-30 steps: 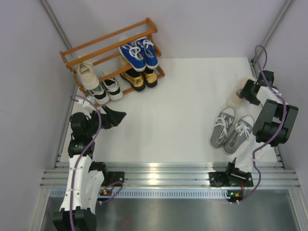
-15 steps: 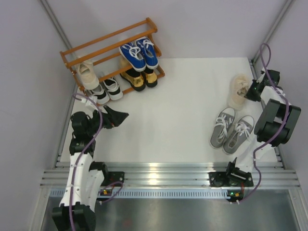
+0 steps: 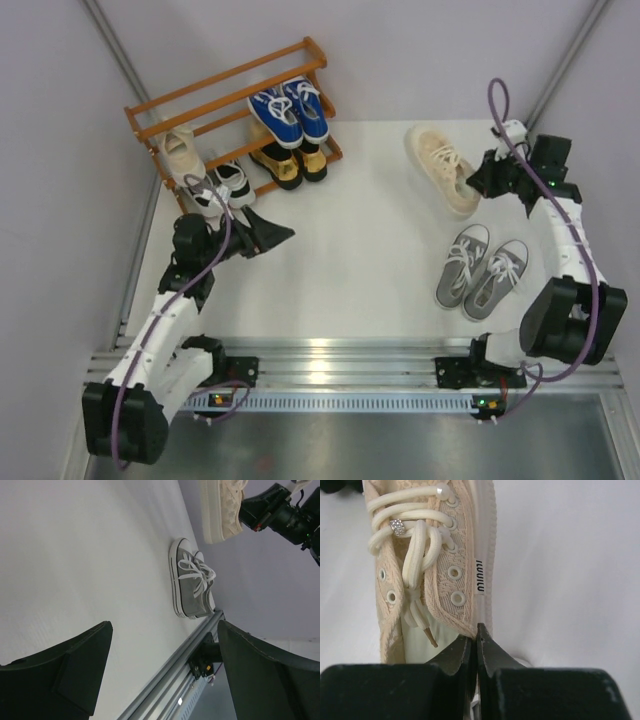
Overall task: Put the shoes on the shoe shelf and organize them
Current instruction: Pick up the shoe at the center of the board.
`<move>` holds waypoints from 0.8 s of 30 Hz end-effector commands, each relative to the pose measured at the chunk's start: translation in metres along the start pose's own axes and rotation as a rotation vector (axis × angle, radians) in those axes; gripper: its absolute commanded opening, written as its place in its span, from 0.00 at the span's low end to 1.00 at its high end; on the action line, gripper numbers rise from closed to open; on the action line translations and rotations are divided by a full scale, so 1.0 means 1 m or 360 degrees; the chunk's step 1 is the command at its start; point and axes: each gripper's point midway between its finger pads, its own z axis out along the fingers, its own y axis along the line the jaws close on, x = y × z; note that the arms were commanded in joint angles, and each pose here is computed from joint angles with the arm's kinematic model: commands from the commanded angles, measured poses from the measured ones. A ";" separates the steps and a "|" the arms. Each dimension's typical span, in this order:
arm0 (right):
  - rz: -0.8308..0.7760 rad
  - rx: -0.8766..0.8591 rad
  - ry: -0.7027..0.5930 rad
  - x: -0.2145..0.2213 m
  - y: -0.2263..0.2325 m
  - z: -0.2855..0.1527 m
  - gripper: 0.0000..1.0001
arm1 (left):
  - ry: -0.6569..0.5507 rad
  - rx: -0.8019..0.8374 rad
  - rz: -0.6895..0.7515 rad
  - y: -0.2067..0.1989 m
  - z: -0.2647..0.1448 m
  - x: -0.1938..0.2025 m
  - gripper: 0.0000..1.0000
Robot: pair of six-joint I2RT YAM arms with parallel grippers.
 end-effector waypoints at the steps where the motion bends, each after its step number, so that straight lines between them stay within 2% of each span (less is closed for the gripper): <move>1: -0.0414 -0.0513 -0.0075 -0.004 0.093 -0.015 0.00 | -0.0071 0.0170 0.0121 -0.058 0.023 -0.010 0.91; 6: -0.0604 -0.0981 -0.0027 0.020 0.179 -0.035 0.00 | -0.0160 0.0232 0.0029 -0.073 0.050 -0.002 0.92; 10: -0.0721 -0.1242 0.0011 0.033 0.232 -0.049 0.00 | -0.0038 0.0285 0.0018 -0.082 0.063 0.022 0.92; 13: -0.0796 -0.1348 0.0027 0.046 0.255 -0.053 0.00 | 0.0065 0.0341 0.0029 -0.092 0.066 0.040 0.92; 17: -0.0834 -0.1403 0.0022 0.048 0.267 -0.058 0.00 | 0.0198 0.0400 0.0018 -0.098 0.063 0.059 0.92; 24: -0.0843 -0.1371 0.0008 0.042 0.269 -0.054 0.00 | 0.0284 0.0416 -0.0053 -0.095 0.055 0.074 0.81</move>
